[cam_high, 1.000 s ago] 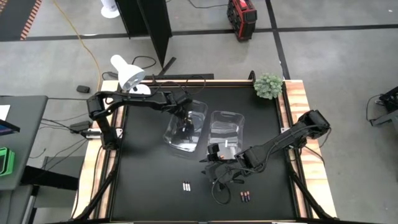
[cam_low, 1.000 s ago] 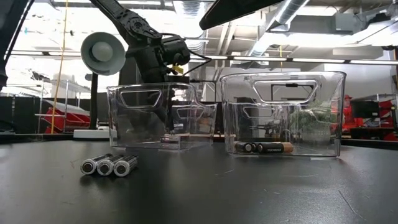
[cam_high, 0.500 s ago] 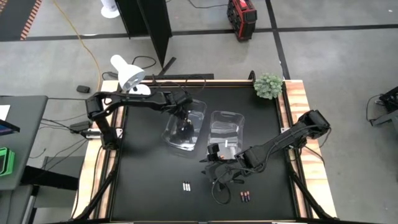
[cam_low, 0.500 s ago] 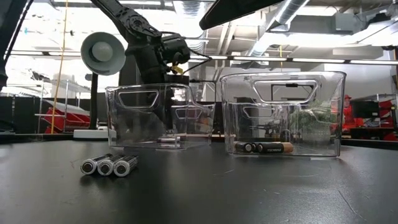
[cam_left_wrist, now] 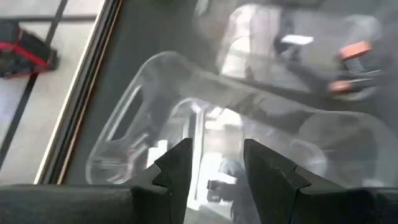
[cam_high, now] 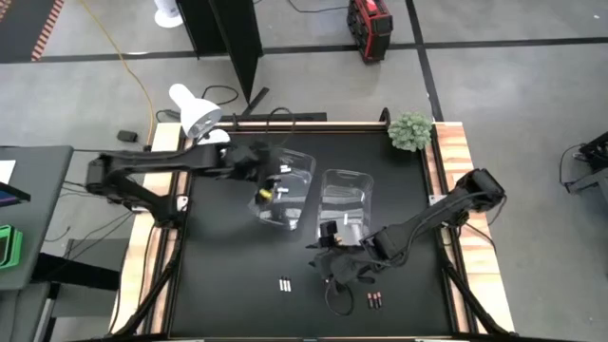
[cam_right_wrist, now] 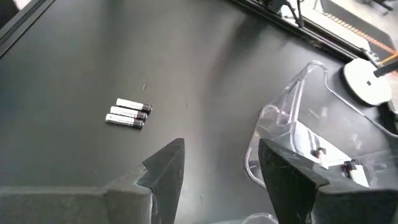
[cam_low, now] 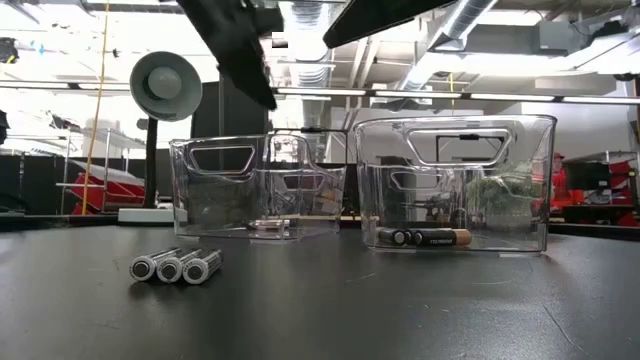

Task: Sort batteries
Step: Put the black battery into the right transparent bin

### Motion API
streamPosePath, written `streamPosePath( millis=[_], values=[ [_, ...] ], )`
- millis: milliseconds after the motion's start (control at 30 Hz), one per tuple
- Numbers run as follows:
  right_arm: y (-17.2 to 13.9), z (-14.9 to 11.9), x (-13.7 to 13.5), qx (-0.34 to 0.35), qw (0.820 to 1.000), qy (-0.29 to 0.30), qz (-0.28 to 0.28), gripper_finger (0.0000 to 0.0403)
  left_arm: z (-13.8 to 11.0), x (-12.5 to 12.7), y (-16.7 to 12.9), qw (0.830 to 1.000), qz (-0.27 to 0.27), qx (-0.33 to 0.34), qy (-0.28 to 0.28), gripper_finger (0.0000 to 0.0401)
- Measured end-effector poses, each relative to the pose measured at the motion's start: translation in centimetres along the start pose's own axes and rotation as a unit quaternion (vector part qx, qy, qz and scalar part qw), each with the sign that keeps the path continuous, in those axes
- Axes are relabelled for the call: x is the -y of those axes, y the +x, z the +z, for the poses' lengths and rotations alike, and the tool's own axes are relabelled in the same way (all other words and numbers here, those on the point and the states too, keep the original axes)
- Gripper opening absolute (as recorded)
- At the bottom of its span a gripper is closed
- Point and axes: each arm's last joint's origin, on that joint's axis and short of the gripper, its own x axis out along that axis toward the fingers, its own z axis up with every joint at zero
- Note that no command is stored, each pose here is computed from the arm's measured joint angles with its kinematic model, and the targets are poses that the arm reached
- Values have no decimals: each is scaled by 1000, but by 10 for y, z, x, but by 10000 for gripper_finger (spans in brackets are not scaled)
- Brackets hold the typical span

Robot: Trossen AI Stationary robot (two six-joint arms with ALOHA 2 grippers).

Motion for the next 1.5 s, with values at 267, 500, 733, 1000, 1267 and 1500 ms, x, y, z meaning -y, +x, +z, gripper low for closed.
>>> streamPosePath(
  millis=[267,500,733,1000,1267,1500],
  values=[
    [-17,-4,-25,-10,998,17,-57,223,-19,64,-43,998,17,51,22,116],
    [-27,-5,-41,-2,997,58,-44,223,-63,105,-43,999,33,39,13,108],
    [-25,-4,-37,3,995,83,-47,223,-89,106,-28,993,111,21,41,107],
    [-23,-3,-34,3,995,83,-49,223,-77,74,-6,990,124,6,62,107],
    [-20,-3,-30,0,996,67,-53,223,-82,63,20,994,15,-51,91,107],
    [-19,-3,-28,-3,997,52,-54,223,-83,68,22,992,-80,-57,83,107]
  ],
)
